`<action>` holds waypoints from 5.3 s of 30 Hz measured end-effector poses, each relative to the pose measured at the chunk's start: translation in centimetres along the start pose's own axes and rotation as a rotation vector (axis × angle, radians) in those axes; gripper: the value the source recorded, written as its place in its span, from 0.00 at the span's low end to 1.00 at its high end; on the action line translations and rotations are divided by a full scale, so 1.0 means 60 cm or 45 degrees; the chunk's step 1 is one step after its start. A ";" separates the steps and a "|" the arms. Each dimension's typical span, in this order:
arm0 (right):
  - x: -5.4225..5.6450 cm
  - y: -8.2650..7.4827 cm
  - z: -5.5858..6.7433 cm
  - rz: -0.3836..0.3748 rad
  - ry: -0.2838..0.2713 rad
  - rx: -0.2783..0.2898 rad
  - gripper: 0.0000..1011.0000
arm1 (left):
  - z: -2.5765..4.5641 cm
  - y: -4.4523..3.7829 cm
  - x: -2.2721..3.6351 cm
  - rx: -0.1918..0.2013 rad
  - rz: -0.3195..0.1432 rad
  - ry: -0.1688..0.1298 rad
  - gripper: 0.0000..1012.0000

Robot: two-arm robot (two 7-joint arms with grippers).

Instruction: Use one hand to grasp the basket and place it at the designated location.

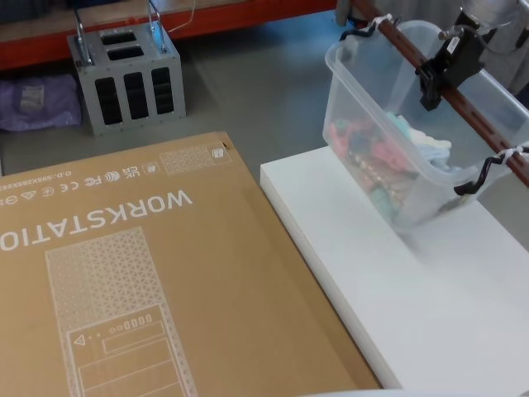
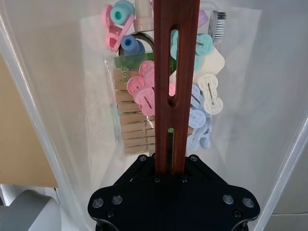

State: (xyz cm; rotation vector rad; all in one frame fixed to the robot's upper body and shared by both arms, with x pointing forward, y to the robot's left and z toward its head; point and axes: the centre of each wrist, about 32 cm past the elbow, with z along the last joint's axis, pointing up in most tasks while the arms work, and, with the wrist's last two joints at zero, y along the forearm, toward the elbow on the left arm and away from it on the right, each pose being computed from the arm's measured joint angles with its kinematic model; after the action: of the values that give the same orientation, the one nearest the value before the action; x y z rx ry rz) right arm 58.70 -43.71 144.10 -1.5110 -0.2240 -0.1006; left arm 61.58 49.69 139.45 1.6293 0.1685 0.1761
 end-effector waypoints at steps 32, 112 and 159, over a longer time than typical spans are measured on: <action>0.013 -0.001 0.005 -0.001 -0.029 -0.005 0.00 | 0.000 0.000 0.0000 0.000 0.000 0.000 0.00; 0.055 -0.007 0.182 -0.018 -0.551 0.012 0.00 | 0.000 0.000 0.0000 0.000 0.000 0.000 0.00; 0.037 -0.006 0.306 -0.056 -0.959 0.067 0.00 | 0.000 0.000 0.0000 0.000 0.000 0.001 0.00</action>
State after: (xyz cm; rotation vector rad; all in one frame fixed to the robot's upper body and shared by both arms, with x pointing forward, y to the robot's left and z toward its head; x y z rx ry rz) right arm 59.26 -25.32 145.71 -1.4352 -0.8525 0.4459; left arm 61.58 49.71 139.45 1.6293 0.1689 0.1765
